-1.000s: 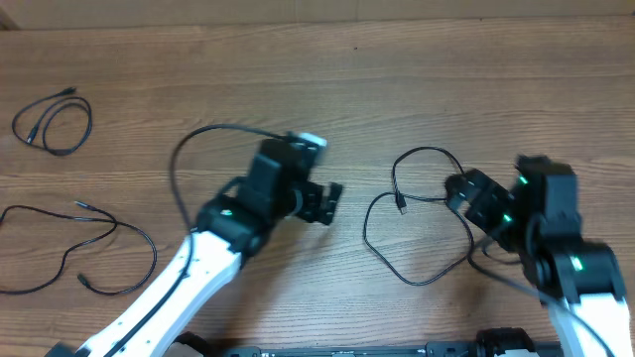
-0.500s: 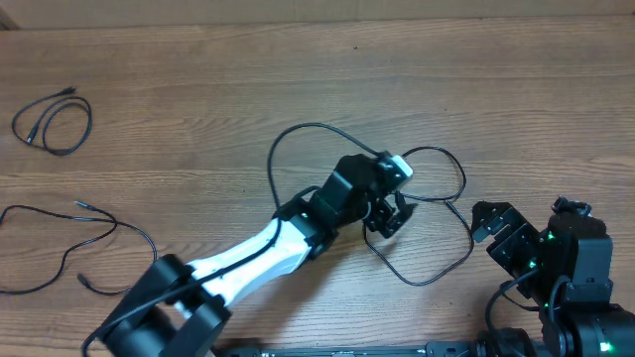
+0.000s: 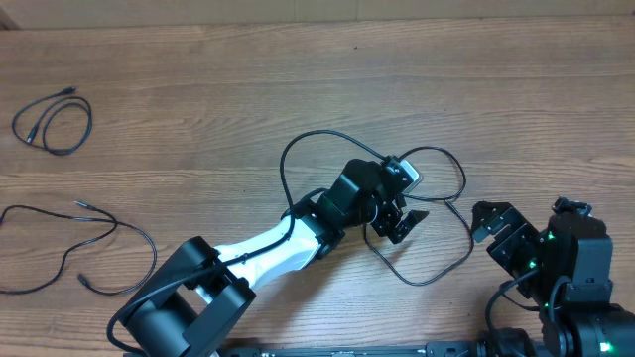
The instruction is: Untangle cables
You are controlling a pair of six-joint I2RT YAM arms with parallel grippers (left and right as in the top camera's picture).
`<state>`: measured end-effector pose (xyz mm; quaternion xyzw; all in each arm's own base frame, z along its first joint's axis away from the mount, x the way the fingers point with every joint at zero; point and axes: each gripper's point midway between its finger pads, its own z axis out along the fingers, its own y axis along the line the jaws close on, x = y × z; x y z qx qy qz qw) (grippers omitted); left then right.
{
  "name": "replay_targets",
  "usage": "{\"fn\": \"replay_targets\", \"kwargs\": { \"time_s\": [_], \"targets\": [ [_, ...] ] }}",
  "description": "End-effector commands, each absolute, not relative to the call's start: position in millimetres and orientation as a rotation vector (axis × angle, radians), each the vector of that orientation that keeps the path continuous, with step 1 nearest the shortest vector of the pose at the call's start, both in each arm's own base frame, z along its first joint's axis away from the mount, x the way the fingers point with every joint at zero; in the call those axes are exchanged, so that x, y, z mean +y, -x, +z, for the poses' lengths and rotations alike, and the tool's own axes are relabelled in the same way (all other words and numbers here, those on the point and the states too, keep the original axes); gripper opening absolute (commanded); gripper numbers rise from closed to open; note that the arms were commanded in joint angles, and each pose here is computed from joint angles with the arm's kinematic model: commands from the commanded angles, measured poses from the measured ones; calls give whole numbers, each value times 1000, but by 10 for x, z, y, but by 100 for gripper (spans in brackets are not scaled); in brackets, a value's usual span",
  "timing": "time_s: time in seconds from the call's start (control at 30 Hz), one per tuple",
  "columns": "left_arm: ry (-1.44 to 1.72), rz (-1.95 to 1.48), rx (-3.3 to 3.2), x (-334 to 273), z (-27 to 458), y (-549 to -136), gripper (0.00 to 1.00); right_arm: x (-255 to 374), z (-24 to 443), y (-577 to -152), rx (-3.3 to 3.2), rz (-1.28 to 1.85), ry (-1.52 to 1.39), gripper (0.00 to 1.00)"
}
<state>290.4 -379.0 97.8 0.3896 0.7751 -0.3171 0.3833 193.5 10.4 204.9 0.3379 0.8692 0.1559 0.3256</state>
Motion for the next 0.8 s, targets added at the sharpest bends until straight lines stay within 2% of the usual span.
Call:
{"fn": "replay_targets", "kwargs": {
  "time_s": [0.0,0.33,0.53,0.77],
  "targets": [
    [-1022,-818,1946,-3831,991,-2889,100,70,2113,-1947,2252,398,-893,100],
    [-1025,-808,1912,-3937,1067,-2898,100,70,2113,-1947,2252,398,-893,100],
    [-859,-553,2075,-3514,853,-3230,100,70,2113,-1947,2252,398,-892,100],
    [-639,-538,2203,-2973,1146,-3368,100,70,2117,-1950,2251,397,-888,100]
  ]
}}
